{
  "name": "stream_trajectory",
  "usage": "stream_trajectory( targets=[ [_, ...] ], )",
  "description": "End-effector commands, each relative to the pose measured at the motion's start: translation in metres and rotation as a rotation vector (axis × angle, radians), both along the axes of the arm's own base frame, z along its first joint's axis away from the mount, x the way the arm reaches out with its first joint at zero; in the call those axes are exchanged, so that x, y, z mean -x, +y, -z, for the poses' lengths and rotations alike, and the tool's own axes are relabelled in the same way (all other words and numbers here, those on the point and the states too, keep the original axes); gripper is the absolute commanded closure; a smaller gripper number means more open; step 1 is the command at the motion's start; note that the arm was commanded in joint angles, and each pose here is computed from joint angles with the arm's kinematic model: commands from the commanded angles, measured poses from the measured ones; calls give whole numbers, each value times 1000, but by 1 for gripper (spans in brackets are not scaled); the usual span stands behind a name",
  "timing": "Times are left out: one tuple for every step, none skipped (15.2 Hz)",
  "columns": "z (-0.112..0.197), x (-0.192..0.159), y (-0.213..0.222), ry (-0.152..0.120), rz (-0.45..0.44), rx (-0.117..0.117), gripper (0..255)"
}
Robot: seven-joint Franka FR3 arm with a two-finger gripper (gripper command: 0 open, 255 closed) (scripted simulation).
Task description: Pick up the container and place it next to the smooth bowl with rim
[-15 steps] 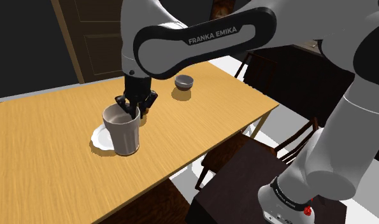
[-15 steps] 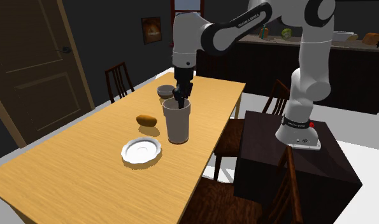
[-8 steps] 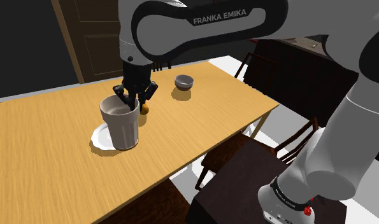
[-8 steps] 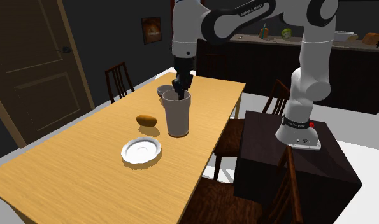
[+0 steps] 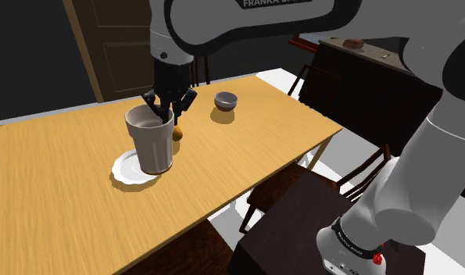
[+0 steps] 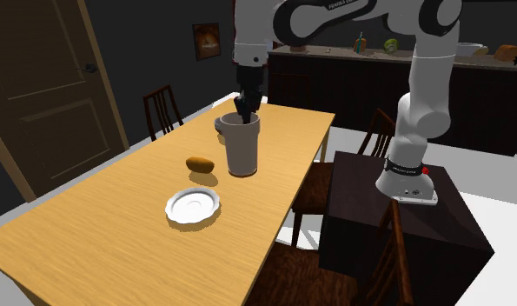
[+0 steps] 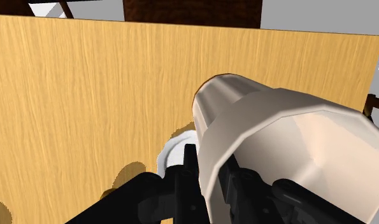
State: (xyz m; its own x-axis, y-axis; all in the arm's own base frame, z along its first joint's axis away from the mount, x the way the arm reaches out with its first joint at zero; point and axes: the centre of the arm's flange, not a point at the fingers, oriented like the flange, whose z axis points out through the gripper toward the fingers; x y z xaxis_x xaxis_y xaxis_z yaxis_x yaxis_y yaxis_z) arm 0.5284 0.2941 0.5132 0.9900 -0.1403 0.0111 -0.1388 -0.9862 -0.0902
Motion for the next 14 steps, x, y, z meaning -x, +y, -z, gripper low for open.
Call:
stream_trajectory(
  targets=[
    [1,-10,-21,-1,0,0,255],
    [4,-16,-33,-1,0,0,255],
    [6,-21,-45,-1,0,0,255],
    [9,-27,-56,-1,0,0,255],
    [11,-32,-68,-1,0,0,255],
    [13,-38,-80,-1,0,0,255],
    [16,-43,-92,-1,0,0,255],
    [18,-48,-104,-1,0,0,255],
    [20,-54,-115,-1,0,0,255],
    [23,-59,-127,-1,0,0,255],
    [25,-65,-139,-1,0,0,255],
    [28,-70,-151,-1,0,0,255],
    [30,-76,-162,-1,0,0,255],
    [32,-81,-174,-1,0,0,255]
  ],
)
